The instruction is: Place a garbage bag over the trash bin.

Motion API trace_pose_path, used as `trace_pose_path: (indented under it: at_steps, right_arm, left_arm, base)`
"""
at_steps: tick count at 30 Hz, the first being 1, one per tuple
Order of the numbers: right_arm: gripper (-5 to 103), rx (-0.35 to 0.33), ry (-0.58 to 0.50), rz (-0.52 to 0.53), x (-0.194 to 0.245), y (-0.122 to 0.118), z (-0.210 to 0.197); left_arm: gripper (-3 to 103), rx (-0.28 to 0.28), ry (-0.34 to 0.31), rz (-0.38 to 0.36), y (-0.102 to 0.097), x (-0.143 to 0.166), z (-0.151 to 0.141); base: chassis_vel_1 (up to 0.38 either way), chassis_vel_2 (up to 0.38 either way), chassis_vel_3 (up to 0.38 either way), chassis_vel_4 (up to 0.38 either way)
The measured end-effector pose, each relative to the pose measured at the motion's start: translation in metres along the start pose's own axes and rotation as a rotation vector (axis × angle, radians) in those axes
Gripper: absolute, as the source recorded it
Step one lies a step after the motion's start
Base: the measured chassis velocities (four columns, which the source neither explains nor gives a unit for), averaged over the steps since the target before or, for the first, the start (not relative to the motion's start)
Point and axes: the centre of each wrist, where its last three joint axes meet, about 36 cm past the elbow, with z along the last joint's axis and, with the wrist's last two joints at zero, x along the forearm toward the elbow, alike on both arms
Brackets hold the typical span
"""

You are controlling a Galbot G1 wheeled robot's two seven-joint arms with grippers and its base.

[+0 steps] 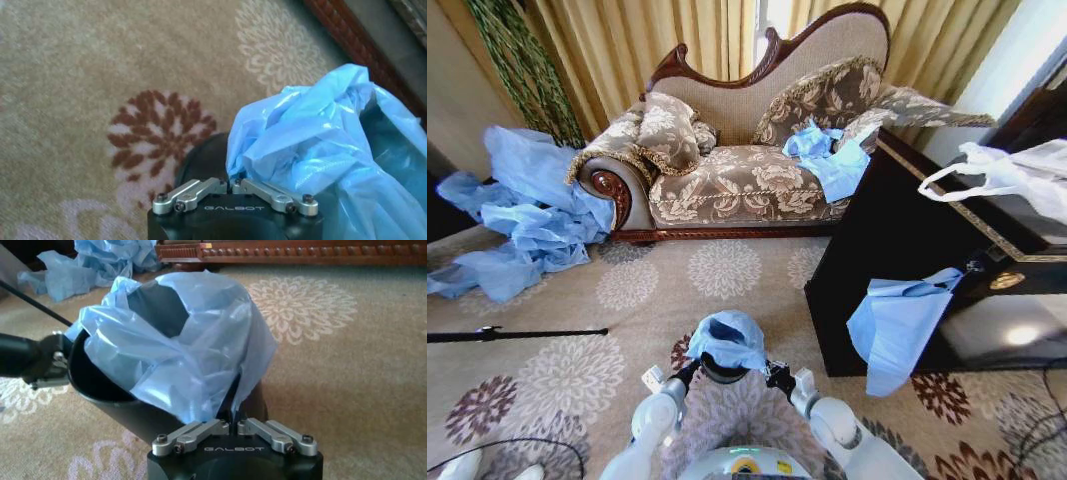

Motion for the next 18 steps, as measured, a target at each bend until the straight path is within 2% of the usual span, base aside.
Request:
trace_pose_path:
  at_steps: [7, 15, 18]
  right_arm:
    - [0, -0.002, 0.006, 0.008, -0.004, 0.003, 0.005]
    - [0, -0.008, 0.01, 0.024, 0.001, 0.014, 0.005]
    - [0, -0.019, 0.017, 0.038, 0.002, 0.02, 0.004]
  left_arm:
    - [0, 0.024, -0.028, -0.011, 0.006, 0.001, -0.011]
    - [0, 0.016, 0.007, -0.027, 0.014, 0.026, 0.001]
    - [0, 0.007, 0.045, -0.019, 0.015, 0.043, 0.014]
  base:
    - [0.0, 0.0, 0.0, 0.0]
    - [0.0, 0.0, 0.0, 0.0]
    - [0.0, 0.0, 0.0, 0.0]
